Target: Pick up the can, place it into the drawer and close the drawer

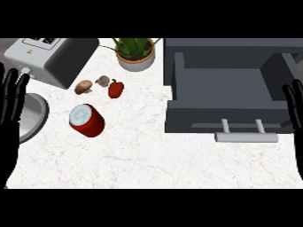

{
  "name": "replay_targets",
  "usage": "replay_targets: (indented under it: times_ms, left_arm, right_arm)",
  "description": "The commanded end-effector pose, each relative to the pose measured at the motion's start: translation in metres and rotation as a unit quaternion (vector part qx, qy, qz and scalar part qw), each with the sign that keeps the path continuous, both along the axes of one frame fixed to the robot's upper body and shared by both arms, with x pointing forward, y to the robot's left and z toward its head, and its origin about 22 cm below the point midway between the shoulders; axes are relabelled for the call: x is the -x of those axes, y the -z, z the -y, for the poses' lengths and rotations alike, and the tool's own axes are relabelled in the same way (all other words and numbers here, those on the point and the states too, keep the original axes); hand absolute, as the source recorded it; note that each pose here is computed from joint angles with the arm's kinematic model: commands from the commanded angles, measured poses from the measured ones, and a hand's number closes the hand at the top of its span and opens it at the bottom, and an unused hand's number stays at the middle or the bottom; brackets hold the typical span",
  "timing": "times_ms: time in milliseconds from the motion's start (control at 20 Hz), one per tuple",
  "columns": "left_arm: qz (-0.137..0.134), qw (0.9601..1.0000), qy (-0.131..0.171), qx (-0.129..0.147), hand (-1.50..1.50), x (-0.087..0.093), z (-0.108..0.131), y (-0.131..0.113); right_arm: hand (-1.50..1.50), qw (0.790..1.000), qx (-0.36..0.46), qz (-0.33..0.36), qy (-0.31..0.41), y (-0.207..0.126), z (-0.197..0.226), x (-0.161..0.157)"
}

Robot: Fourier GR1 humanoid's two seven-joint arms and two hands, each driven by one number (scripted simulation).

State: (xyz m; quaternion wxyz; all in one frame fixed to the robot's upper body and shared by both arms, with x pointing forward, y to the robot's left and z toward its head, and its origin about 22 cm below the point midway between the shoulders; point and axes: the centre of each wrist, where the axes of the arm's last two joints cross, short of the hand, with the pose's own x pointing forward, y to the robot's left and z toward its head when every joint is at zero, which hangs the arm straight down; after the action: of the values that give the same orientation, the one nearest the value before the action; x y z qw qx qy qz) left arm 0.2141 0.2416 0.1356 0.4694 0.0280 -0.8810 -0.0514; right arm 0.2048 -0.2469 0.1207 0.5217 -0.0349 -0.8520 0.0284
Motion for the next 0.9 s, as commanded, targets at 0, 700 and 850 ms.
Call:
replay_targets:
  times_ms: [0, 700, 850]
  left_arm:
    - [0.007, 0.9999, -0.012, 0.001, -1.50, -0.023, 0.013, 0.000]
    - [-0.219, 0.9677, -0.124, 0.013, -1.50, -0.024, 0.062, 0.021]
    - [-0.217, 0.9673, -0.130, 0.019, -1.50, -0.017, 0.060, -0.004]
  right_arm:
    - [-1.50, 1.000, -0.005, 0.017, 0.002, -0.009, 0.009, -0.009]
    - [-1.50, 0.991, 0.008, -0.127, 0.039, 0.003, 0.022, 0.016]
    - [-1.50, 0.991, -0.003, -0.125, 0.048, 0.016, 0.021, 0.028]
